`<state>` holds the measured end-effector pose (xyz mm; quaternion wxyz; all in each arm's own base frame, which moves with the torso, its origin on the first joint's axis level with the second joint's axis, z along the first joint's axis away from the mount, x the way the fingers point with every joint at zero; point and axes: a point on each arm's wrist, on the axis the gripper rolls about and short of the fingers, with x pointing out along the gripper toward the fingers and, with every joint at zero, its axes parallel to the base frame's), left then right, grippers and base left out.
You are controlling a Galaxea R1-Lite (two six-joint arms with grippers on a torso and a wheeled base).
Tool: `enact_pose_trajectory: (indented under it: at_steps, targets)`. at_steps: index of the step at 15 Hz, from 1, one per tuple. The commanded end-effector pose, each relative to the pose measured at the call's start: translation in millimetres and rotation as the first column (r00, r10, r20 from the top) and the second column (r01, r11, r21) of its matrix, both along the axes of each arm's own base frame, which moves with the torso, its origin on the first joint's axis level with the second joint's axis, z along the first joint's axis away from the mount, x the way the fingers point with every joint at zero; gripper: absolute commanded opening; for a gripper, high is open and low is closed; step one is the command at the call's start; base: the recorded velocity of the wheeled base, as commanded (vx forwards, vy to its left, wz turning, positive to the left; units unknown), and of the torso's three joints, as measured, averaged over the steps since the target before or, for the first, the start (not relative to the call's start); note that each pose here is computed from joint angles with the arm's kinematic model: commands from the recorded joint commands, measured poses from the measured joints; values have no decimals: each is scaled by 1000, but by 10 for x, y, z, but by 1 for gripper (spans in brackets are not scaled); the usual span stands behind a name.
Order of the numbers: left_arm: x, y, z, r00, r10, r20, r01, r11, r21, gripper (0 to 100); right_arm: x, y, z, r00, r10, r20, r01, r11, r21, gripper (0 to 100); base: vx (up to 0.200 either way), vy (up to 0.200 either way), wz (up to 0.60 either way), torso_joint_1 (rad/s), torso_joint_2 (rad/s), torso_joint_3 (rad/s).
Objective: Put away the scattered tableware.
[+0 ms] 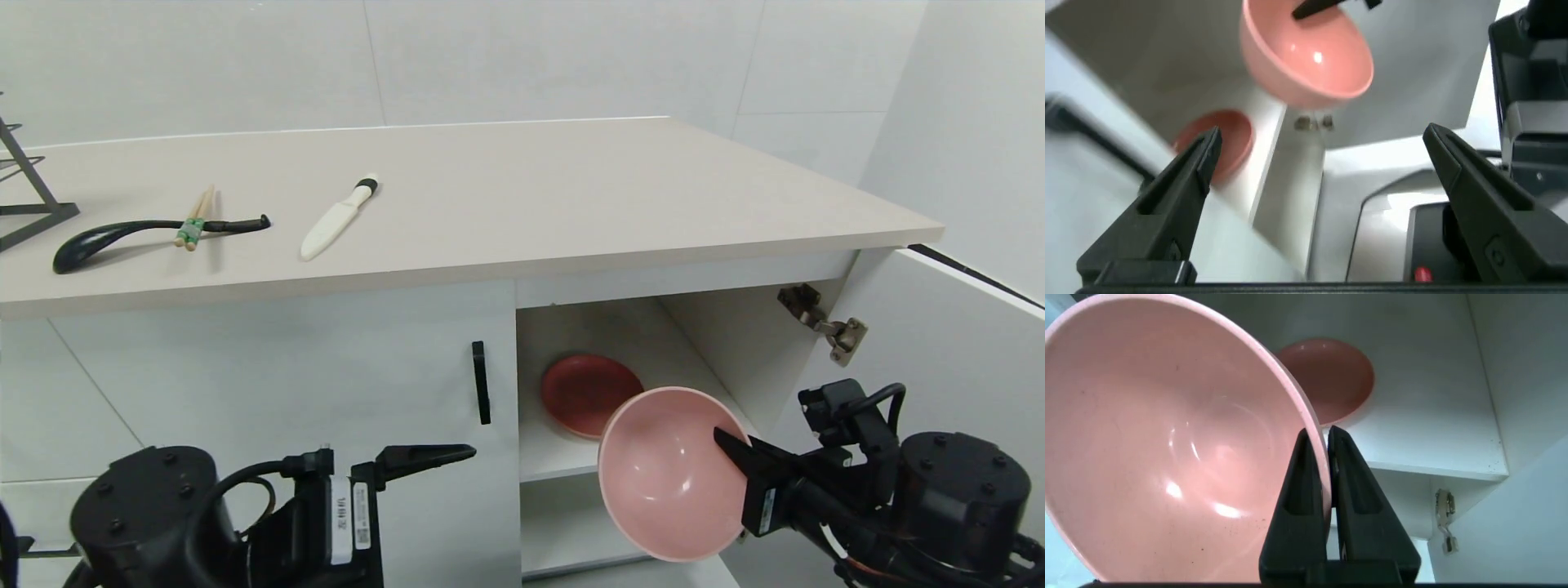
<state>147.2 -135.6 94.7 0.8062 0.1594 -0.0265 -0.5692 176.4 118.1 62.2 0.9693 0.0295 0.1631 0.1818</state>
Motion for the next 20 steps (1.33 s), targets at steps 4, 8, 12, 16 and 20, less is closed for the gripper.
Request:
enact_pose_trajectory:
  at_steps: [4,8,12,16,20]
  targets:
    - [-96,167,210,996,41,76,-35,997,-70,100,14,5,0,1000,-12,-9,12,999,30,0,0,0,0,0,0,0]
    - [-84,305,325,986,113,121,-100,989,-112,100,-23,-22,-19,1000,-15,-24,16,1000,20,0,0,0,0,0,0,0]
    - [-158,254,359,996,67,60,-57,986,-154,100,124,69,-85,997,-46,-62,53,993,107,0,0,0,0,0,0,0]
    - [-218,263,399,999,50,-8,-51,980,-191,100,379,222,-255,995,-59,-80,68,991,119,0,0,0,0,0,0,0]
    - [-529,559,385,987,95,-133,-108,990,-93,100,729,232,-498,988,-124,-95,134,985,111,0,0,0,0,0,0,0]
